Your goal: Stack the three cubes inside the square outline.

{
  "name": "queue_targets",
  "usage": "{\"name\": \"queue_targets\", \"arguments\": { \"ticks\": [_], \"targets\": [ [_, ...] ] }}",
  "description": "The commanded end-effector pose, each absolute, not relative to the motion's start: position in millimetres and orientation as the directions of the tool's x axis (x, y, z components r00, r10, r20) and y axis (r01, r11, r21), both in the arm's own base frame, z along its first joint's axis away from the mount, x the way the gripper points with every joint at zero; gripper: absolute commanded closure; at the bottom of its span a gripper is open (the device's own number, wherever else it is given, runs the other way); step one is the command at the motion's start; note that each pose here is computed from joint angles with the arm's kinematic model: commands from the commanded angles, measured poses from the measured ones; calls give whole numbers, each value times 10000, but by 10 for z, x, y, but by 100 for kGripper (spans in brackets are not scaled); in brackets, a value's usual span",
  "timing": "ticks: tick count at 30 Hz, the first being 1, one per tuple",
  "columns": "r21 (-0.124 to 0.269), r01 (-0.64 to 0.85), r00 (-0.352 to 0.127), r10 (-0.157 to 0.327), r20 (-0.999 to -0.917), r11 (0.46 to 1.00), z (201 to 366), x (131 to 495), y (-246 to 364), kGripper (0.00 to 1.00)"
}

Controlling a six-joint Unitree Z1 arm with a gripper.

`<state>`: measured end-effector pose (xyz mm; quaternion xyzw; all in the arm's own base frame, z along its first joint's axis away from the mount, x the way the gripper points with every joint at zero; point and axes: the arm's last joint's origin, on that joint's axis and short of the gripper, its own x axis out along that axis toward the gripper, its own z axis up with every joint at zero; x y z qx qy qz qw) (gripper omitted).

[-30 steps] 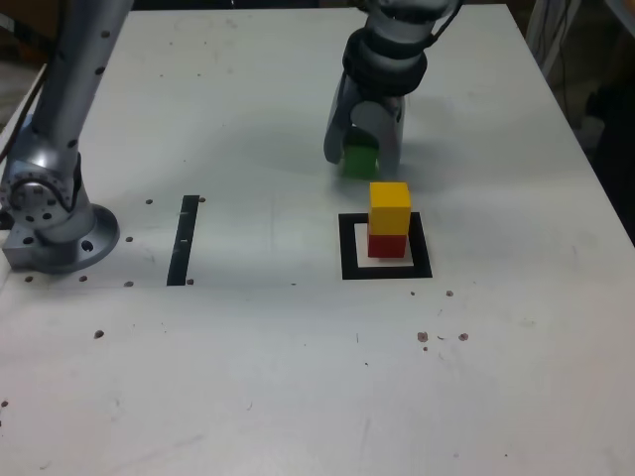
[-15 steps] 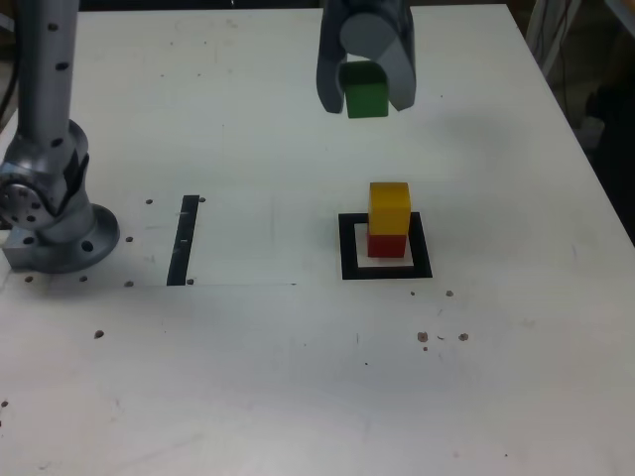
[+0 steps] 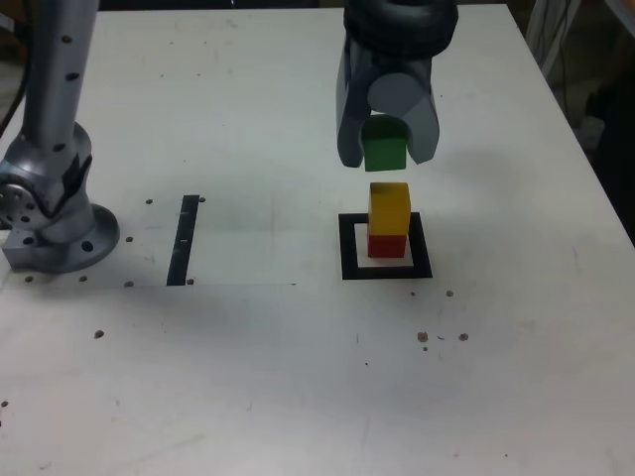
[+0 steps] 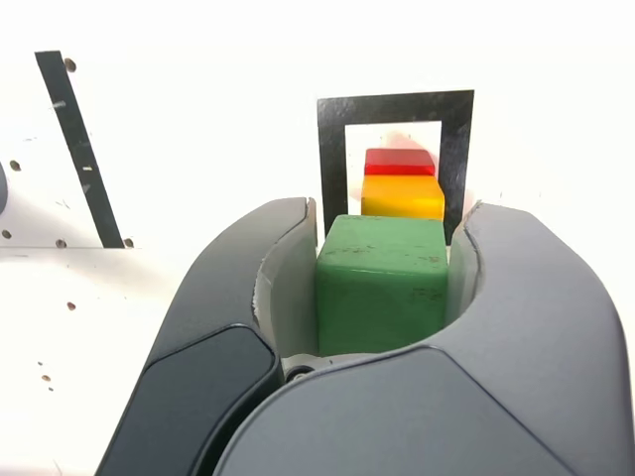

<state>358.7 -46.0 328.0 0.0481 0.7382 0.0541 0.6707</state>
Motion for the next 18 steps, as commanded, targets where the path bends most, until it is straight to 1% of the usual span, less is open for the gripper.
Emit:
{"name": "queue_targets", "arguments": {
  "ticks": [1, 4, 12, 18],
  "targets": [
    [1372, -1, -1085, 1364, -9847, 9905, 3230, 3626, -473, 83],
    [1283, -2, -1187, 1274, -9847, 9917, 3178, 3664, -484, 83],
    [1232, 33, -1301, 1226, -9839, 9924, 3104, 3690, -508, 83],
    [1040, 17, -1379, 1033, -9851, 9946, 3007, 3714, -522, 83]
  ]
}}
